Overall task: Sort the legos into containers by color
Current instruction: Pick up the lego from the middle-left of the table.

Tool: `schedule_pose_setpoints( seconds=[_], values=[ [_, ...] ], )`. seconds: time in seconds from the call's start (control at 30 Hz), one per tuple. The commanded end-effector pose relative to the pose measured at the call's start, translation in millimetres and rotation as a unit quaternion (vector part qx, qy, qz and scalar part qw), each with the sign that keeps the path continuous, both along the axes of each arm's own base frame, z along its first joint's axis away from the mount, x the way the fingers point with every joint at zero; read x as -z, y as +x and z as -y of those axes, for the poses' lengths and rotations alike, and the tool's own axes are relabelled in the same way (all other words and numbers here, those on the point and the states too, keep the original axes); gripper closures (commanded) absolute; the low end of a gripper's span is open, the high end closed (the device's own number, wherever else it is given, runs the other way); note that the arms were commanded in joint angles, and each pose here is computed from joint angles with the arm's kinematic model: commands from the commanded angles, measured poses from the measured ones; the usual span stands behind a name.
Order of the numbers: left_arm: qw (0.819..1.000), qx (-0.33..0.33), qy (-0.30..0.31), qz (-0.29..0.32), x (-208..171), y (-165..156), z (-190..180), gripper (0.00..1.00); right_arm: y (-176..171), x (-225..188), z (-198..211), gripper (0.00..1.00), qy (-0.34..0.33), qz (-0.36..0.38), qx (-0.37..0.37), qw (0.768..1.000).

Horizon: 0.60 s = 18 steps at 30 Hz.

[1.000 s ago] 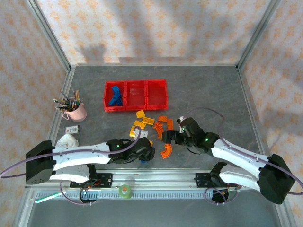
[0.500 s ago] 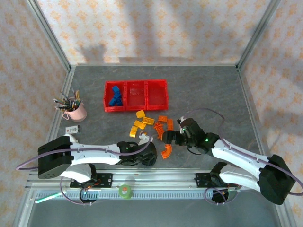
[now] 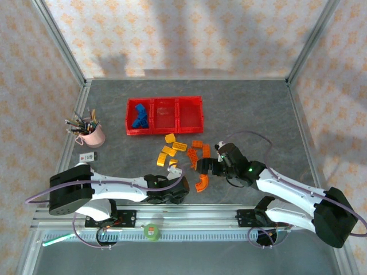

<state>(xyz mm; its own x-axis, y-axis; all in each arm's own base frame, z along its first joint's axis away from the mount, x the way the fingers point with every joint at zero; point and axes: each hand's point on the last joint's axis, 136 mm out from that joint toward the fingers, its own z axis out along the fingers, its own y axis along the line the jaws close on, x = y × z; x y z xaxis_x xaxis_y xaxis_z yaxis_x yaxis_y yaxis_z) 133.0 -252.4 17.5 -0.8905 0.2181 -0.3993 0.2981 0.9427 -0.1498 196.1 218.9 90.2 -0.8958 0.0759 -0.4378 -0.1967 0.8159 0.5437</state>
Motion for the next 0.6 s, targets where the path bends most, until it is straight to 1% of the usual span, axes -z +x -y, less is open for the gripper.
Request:
schedule_pose_setpoints(
  seconds=[0.0, 0.13, 0.27, 0.33, 0.43, 0.57],
  values=[
    [0.999, -0.012, 0.030, 0.004, 10.7, 0.4, -14.4, 0.54, 2.8, -3.4, -0.5, 0.00, 0.009, 0.007, 0.006, 1.000],
    [0.999, -0.015, 0.028, 0.007, 10.1, 1.0, -15.7, 0.60, 3.1, -4.2, -1.2, 0.00, 0.010, 0.007, 0.006, 1.000],
    [0.999, -0.030, 0.028, 0.017, 6.0, 4.4, -19.8, 0.68, 5.1, -8.5, -2.4, 0.00, 0.013, 0.012, 0.006, 1.000],
    [0.999, -0.039, 0.024, 0.024, 1.6, 7.0, -21.1, 0.70, 6.4, -12.0, -3.8, 0.00, 0.015, 0.014, 0.006, 1.000],
    [0.998, -0.050, 0.015, 0.036, -8.9, 11.4, -20.8, 0.72, 9.0, -20.0, -7.6, 0.00, 0.023, 0.019, 0.003, 1.000],
    [0.995, -0.072, 0.000, 0.068, -33.4, 22.1, -22.9, 0.75, 15.0, -37.3, -16.2, 0.00, 0.045, 0.033, 0.001, 0.998]
  ],
)
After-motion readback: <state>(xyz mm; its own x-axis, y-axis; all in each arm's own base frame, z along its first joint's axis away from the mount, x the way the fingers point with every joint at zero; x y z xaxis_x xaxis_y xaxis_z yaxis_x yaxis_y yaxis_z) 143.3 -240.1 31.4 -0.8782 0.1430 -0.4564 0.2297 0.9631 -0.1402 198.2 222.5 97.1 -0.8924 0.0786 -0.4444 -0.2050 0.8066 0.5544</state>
